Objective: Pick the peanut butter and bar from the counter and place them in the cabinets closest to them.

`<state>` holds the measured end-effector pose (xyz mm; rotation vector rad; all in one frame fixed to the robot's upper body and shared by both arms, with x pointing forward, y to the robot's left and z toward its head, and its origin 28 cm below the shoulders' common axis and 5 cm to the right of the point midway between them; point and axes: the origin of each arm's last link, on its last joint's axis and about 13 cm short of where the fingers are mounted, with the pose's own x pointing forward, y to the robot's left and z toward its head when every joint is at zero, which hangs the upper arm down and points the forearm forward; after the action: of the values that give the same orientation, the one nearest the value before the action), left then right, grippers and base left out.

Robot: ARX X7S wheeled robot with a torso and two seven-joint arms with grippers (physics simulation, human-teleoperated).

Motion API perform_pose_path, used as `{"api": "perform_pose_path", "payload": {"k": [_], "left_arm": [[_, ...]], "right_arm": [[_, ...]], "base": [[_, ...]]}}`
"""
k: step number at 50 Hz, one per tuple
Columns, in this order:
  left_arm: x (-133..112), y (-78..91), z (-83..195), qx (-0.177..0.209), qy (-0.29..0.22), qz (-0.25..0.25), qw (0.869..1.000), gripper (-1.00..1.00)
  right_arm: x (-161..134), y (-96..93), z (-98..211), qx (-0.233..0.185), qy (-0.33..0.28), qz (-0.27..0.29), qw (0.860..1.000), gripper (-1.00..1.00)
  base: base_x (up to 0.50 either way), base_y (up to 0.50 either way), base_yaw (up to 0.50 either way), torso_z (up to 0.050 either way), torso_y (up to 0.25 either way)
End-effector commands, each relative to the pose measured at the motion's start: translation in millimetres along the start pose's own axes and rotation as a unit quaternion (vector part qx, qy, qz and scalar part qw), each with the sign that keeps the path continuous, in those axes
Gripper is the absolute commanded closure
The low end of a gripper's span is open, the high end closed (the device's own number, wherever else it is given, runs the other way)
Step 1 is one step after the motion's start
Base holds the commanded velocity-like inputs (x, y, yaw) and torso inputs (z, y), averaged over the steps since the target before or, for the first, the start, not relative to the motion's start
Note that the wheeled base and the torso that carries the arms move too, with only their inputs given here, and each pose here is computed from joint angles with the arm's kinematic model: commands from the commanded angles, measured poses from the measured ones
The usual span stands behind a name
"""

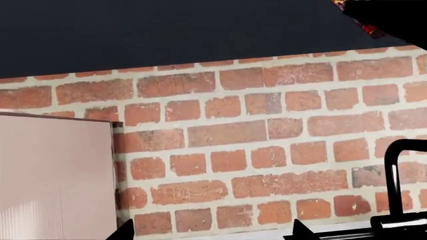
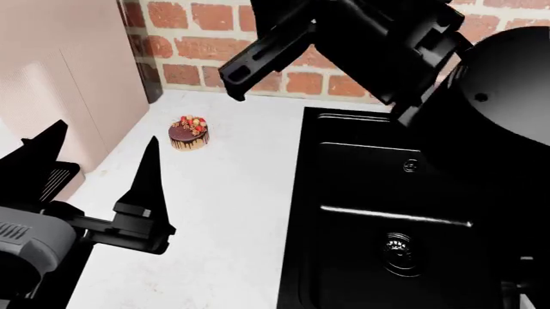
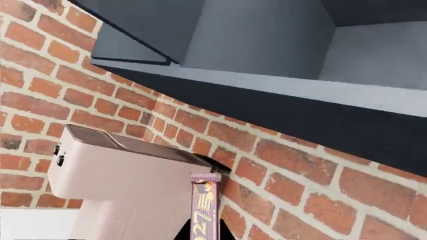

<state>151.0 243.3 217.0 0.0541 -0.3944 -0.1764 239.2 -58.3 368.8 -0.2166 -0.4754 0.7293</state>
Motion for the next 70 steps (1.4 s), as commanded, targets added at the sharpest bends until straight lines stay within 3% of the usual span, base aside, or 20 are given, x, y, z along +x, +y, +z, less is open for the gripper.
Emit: {"api": "perform_pose_path", "payload": {"k": [1,14,34,56,70], "left_arm": [[-1,0.5,0,-0.001,0.000,0.001,1.000,-1.00],[1,-0.6,1,0.000,-0.001,-0.001,1.000,-1.00],[2,-0.5,0,-0.002,-0.001,-0.001,1.000,-1.00],[2,-1.0,-1,0.000,0.000,-0.004,1.000,-1.00],[2,-0.6,2,0.002,-0.003,-0.004,1.000,-1.00]], "right_arm": [[-1,-9.9,18,0.017,-0.082,-0.070,0.994,1.00],[2,-17.0,38,0.016,-0.137,-0.116,0.984,1.00],[20,-36.8,66,-0.010,-0.165,-0.168,0.972,1.00],[41,-59.3,101,-0.039,-0.167,-0.213,0.962,1.00],[56,-76.6,129,-0.046,-0.130,-0.244,0.960,1.00]], "base": [[0.00,0.00,0.00,0.000,0.000],[0.00,0.00,0.00,0.000,0.000],[0.00,0.00,0.00,0.000,0.000],[0.00,0.00,0.00,0.000,0.000],[0.00,0.00,0.00,0.000,0.000]]}}
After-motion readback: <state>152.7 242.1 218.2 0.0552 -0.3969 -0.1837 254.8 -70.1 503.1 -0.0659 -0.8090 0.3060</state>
